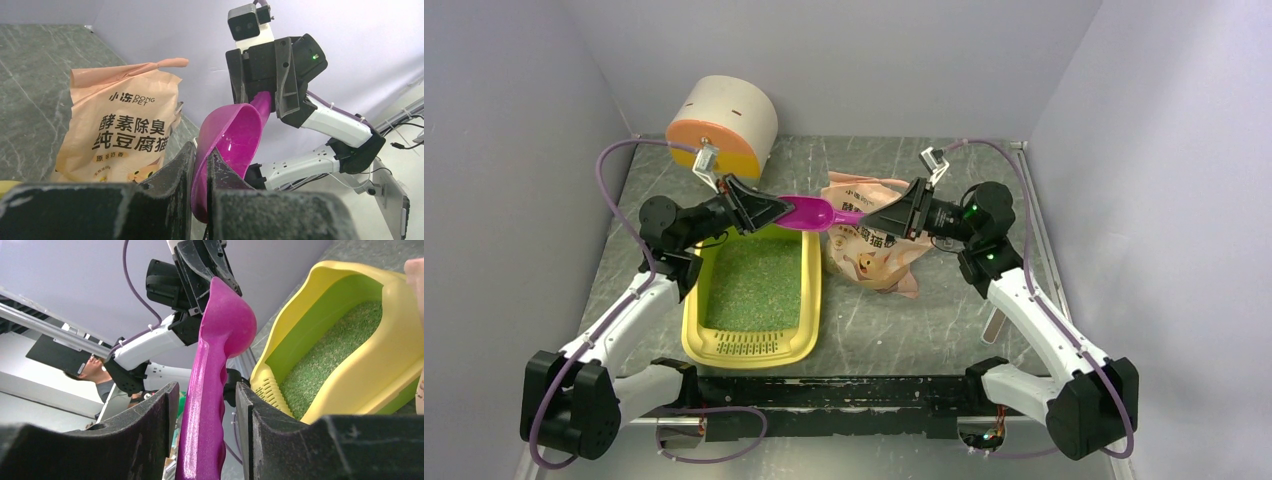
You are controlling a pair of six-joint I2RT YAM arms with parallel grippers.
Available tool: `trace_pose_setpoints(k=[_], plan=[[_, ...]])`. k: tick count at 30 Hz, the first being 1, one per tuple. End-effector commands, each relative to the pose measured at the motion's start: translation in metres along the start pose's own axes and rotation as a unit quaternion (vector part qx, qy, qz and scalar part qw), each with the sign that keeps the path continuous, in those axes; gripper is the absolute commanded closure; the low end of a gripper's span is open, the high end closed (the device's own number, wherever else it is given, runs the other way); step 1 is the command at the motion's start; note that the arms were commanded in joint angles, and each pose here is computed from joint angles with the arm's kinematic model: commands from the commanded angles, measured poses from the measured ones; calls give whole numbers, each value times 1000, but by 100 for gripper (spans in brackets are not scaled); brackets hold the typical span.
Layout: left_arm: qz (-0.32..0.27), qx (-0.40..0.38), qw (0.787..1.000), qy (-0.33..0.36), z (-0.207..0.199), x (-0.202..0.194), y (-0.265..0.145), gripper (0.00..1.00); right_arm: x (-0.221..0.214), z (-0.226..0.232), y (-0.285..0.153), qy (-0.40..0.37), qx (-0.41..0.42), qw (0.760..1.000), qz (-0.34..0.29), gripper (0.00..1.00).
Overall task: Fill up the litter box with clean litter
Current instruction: Pick up the spatula from the center of the board.
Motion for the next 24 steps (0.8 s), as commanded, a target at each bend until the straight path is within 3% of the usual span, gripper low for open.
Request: trace_pose_setpoints(k=[1,6,10,12,15,24], plan=[[-12,-28,999,35,-20,9,2,95,15,11,4,-29,10,999,-25,52],[-3,-19,999,49,-21,10,4,95,14,8,7,-14,8,1000,-21,52],[-13,-12,999,51,-20,12,4,95,13,7,7,-11,2,1000,-22,62],[-16,-15,999,49,-19,12,5,95,11,7,8,-4,6,1000,-15,56],[-19,-17,998,50,-21,14,5,95,11,5,8,-2,2,1000,-18,37],[-24,-14,998,49,-17,15,7,95,12,6,9,-12,4,1000,-10,65]])
Point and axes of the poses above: each gripper's point midway between its finger pads, its own y axis out along the fingers, its own z axis along the line the jaws close on, x = y × z, the point moved 3 cm from there along -y, back along the fingers, and after that the axes turned 3 degrees about -y, right-handed, at the moved point
